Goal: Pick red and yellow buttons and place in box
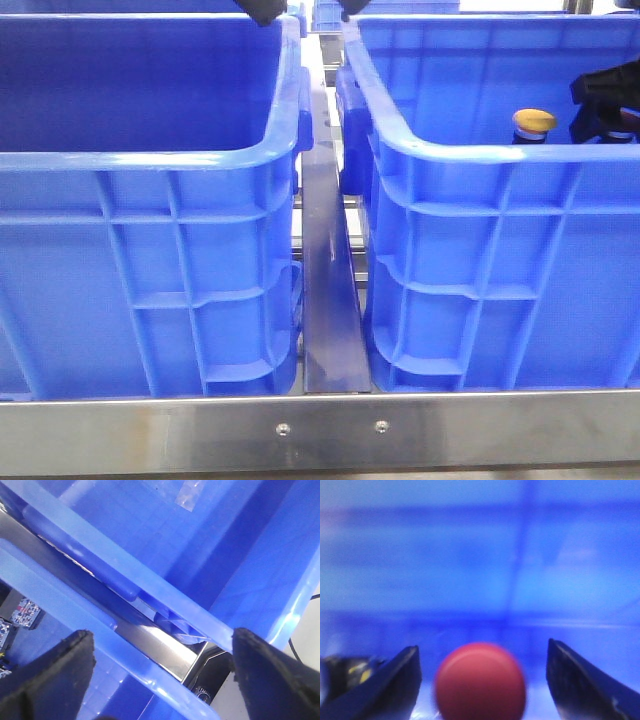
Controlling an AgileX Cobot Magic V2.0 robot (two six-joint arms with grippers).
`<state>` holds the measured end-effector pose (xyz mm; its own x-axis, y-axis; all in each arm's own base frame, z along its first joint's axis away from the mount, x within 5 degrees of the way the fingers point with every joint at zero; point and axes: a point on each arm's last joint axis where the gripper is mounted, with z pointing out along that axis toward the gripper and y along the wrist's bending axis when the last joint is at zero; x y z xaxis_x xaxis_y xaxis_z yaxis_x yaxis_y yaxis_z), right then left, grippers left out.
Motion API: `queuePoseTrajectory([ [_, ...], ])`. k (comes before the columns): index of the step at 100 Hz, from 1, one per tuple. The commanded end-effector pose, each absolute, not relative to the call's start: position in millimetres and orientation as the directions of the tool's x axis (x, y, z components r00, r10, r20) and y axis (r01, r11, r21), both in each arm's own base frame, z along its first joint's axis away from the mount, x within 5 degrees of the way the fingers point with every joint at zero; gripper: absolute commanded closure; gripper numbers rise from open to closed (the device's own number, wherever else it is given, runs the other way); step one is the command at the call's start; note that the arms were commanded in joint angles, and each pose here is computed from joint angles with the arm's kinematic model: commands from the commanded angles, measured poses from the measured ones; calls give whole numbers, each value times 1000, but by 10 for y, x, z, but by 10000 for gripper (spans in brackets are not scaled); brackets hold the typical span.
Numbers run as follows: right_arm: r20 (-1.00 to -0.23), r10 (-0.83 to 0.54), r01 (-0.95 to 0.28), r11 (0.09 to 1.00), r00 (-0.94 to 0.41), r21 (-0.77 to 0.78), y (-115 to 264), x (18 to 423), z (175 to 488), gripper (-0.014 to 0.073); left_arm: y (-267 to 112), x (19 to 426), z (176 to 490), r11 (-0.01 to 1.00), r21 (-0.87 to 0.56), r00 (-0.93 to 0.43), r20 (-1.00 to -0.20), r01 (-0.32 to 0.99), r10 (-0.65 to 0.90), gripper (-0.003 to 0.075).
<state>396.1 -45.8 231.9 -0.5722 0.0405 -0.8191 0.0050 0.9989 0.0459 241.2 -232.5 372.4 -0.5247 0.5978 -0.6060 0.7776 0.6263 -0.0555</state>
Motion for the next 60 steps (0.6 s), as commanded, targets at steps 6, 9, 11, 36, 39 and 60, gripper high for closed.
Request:
queuePoseTrajectory([
  [6, -877, 17, -1, 1000, -480, 20, -448, 3842, 2739, 48, -2307, 2329, 3989, 621, -63, -480, -697, 781, 533, 186],
  [9, -882, 15, 1, 1000, -470, 17, -446, 3806, 2781, 48, -2307, 2329, 3989, 621, -63, -480, -697, 781, 533, 186],
  [11, -885, 15, 4, 1000, -466, 15, -445, 3781, 2799, 49, -2307, 2329, 3989, 621, -63, -480, -697, 781, 533, 186],
  [36, -915, 7, 53, 998, -403, -16, -429, 3348, 3018, 50, -2267, 2335, 4028, 634, -66, -483, -710, 770, 513, 193],
  [39, -917, 6, 50, 999, -399, -15, -416, 3290, 3042, 50, -2253, 2346, 4034, 646, -76, -495, -711, 760, 499, 200],
  [60, -934, -2, 30, 999, -357, -13, -338, 2903, 3197, 300, -1994, 2583, 4044, 729, -78, -543, -722, 680, 429, 404],
])
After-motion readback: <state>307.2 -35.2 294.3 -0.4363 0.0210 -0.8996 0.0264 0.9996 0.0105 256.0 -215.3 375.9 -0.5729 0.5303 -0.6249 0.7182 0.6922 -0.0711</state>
